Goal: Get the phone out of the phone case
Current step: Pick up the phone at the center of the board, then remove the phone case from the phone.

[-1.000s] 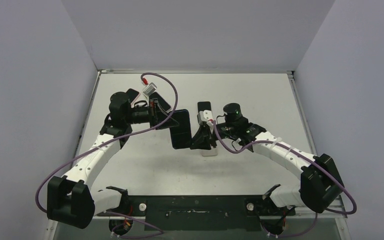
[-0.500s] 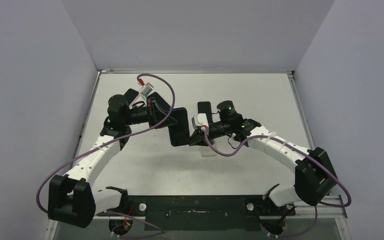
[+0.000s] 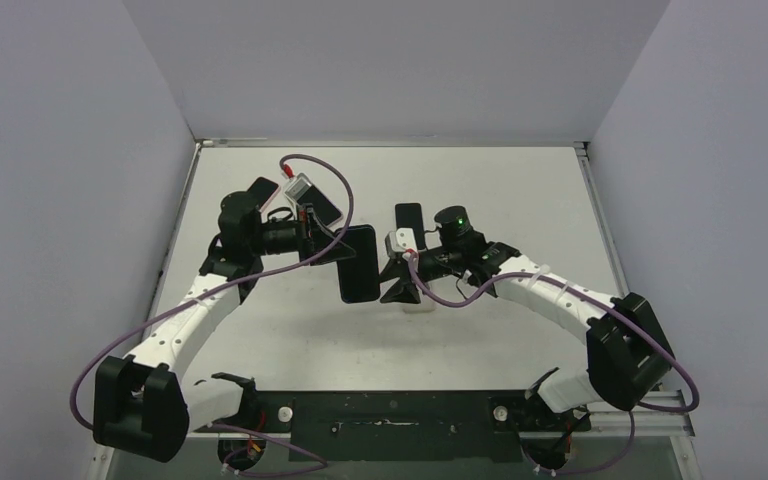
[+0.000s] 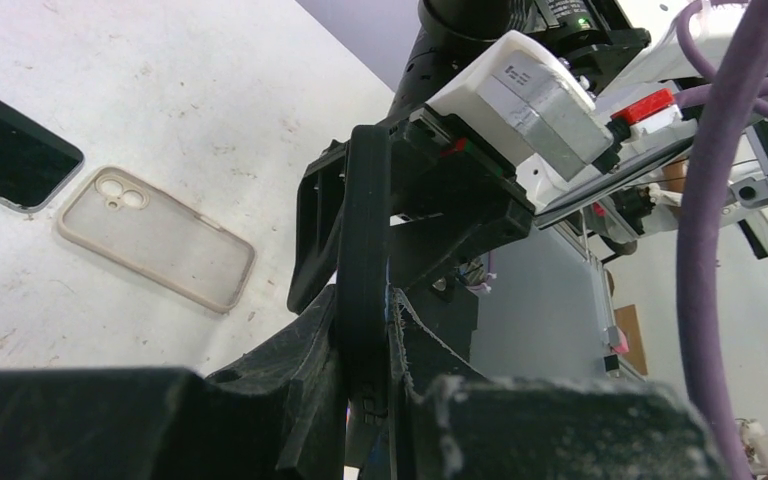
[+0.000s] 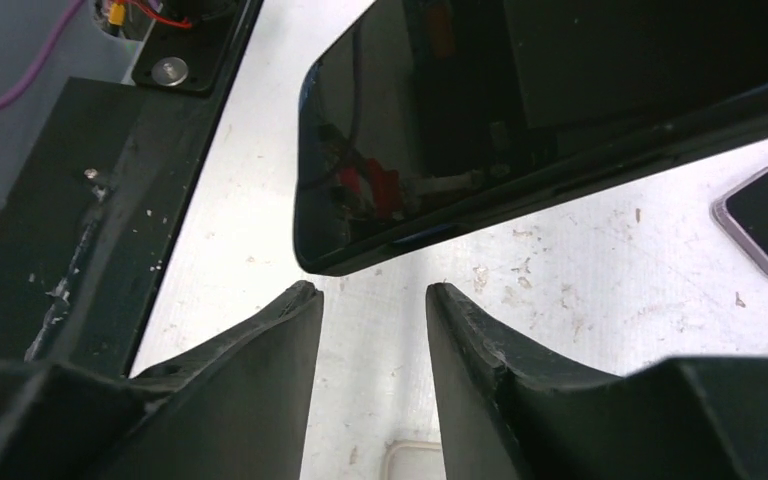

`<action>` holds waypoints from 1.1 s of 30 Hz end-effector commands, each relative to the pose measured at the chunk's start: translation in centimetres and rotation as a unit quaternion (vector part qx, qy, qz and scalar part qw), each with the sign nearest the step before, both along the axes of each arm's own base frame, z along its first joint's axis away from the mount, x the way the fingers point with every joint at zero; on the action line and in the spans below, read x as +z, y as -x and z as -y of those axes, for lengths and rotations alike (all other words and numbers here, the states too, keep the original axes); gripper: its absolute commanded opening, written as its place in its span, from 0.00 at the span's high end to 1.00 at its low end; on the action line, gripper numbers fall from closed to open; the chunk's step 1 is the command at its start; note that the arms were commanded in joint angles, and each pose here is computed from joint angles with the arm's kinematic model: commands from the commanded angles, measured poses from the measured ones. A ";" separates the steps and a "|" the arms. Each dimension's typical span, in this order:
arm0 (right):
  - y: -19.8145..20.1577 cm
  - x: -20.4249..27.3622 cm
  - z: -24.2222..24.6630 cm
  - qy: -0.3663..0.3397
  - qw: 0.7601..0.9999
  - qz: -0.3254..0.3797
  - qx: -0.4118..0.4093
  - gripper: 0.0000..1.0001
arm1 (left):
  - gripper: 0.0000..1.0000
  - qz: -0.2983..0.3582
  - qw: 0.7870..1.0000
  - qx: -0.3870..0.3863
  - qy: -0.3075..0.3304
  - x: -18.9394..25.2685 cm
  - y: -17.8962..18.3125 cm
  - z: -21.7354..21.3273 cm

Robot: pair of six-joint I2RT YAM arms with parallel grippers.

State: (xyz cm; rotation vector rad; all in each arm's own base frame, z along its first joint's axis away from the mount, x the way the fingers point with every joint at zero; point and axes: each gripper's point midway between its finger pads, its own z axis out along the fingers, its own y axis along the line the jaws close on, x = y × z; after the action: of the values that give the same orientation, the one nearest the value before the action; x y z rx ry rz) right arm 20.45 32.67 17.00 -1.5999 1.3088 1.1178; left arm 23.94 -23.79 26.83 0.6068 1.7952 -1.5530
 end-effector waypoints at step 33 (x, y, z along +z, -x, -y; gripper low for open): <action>2.3 2.8 -2.0 -0.070 0.996 -0.033 0.044 0.94 | 1.00 0.088 0.996 -0.004 0.017 3.0 1.2 -0.3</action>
State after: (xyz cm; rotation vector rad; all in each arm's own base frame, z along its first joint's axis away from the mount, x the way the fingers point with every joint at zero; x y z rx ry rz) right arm 18.12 33.88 18.54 -1.4785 1.3370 1.3322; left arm 22.81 -23.57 27.60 0.6912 1.7260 -1.5096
